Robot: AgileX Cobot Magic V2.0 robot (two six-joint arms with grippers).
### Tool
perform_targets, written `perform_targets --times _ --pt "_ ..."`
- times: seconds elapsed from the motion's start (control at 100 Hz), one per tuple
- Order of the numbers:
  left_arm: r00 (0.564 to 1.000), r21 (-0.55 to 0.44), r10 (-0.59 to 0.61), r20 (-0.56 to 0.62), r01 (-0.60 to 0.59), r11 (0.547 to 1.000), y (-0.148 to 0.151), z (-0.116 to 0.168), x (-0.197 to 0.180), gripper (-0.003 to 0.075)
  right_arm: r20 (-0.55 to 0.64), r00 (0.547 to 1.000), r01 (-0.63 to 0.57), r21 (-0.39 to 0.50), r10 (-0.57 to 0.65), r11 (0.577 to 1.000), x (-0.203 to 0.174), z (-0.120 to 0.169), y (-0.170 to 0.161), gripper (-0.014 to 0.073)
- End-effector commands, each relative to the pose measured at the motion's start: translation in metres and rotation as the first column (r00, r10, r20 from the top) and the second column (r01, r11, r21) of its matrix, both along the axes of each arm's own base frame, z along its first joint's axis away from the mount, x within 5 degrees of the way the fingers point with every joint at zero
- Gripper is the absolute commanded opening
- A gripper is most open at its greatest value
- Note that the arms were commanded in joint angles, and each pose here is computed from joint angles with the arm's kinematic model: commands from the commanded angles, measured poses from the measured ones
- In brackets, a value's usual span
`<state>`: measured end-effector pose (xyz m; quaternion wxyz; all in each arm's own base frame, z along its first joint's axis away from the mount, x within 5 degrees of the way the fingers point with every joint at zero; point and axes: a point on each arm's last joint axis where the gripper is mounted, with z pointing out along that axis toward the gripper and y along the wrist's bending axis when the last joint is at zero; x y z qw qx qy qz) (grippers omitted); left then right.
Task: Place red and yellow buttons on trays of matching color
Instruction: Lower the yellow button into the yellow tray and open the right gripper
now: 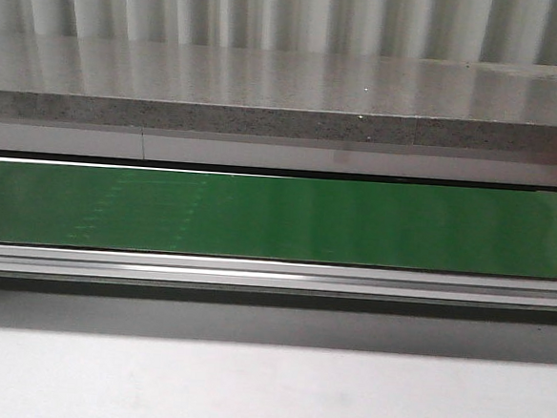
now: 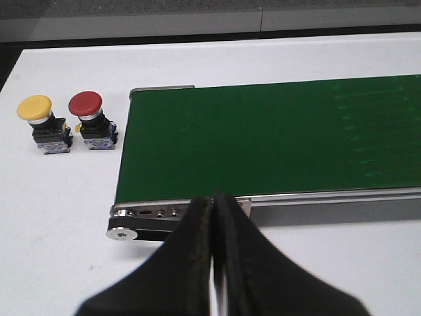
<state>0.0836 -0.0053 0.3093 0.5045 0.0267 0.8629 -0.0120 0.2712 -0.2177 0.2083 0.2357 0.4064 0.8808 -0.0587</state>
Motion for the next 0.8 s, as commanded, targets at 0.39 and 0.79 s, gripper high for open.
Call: perform_targets --times 0.39,0.79 --pt "0.996 -0.020 -0.017 0.085 0.019 1.000 -0.002 0.013 0.003 -0.0020 0.033 0.999 -0.001 -0.043 0.002 0.999 0.008 -0.003 -0.011 0.0133" --pt "0.996 -0.020 -0.017 0.085 0.019 1.000 -0.002 0.013 0.003 -0.0020 0.023 1.000 0.000 -0.034 0.001 0.999 0.007 -0.003 -0.010 0.0457"
